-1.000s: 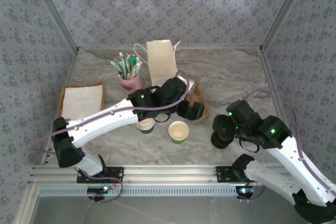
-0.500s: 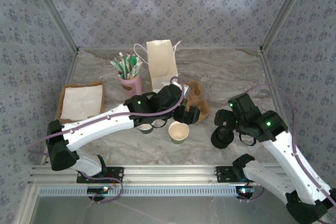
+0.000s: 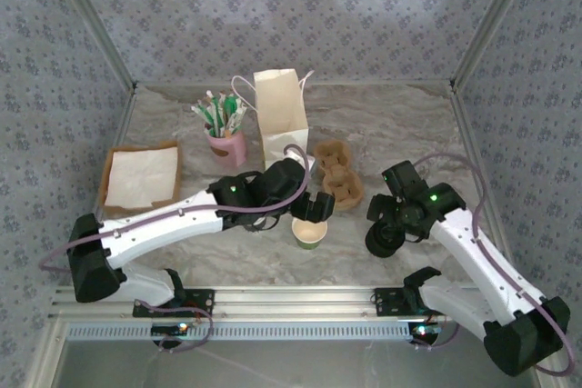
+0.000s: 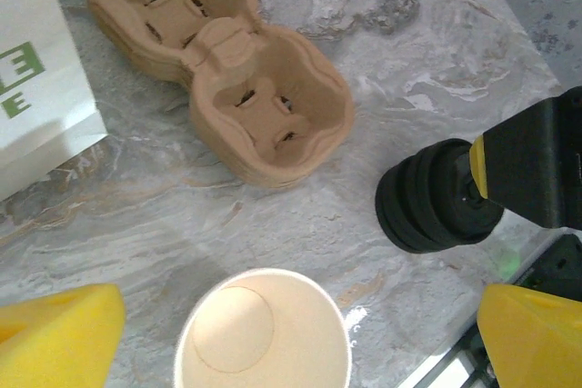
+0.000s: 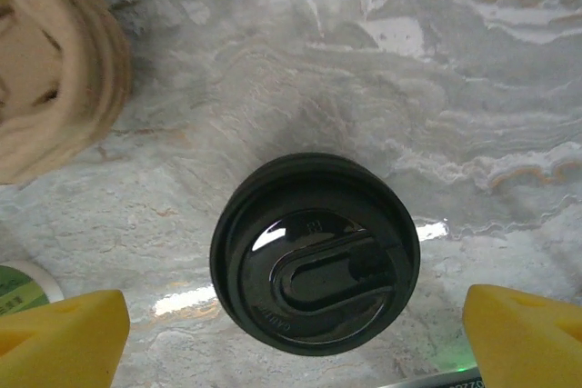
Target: Pack the takeout coffee
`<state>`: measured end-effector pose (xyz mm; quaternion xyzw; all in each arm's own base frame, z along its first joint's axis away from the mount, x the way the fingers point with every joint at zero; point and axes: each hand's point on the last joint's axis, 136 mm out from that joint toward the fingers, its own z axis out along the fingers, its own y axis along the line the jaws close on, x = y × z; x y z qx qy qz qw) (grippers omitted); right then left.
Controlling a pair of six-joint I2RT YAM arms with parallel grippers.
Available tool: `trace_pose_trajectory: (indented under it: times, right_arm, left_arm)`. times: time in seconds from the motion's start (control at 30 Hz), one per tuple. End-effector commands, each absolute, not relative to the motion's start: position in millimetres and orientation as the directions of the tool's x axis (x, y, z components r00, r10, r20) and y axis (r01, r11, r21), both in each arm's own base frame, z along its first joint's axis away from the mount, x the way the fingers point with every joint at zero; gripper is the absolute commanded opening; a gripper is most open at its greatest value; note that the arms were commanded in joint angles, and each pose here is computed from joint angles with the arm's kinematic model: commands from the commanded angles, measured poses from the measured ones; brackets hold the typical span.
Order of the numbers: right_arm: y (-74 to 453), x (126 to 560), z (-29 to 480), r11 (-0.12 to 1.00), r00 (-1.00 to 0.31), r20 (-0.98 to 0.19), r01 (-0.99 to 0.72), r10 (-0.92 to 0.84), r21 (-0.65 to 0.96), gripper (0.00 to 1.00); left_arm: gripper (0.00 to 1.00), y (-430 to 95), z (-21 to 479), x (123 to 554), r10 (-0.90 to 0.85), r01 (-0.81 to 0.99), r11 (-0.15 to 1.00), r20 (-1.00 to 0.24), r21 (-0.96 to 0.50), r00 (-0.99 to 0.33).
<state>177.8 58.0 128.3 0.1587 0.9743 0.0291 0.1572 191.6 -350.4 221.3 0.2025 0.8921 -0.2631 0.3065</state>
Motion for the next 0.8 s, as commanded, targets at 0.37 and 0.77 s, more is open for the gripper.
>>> trace_pose_trajectory:
  times: [0.37, 0.77]
  right_arm:
    - [55, 163, 101, 0.909, -0.881, -0.224, 0.397, 0.416, 0.127, 0.98]
    - [61, 158, 89, 0.880, -0.868, -0.177, 0.431, 0.464, 0.199, 0.93]
  left_arm:
    - [0.99, -328, 241, 194, 0.132, 0.519, 0.786, -0.729, -0.336, -0.672]
    - [0.99, -320, 239, 192, 0.114, 0.511, 0.788, -0.734, -0.344, -0.669]
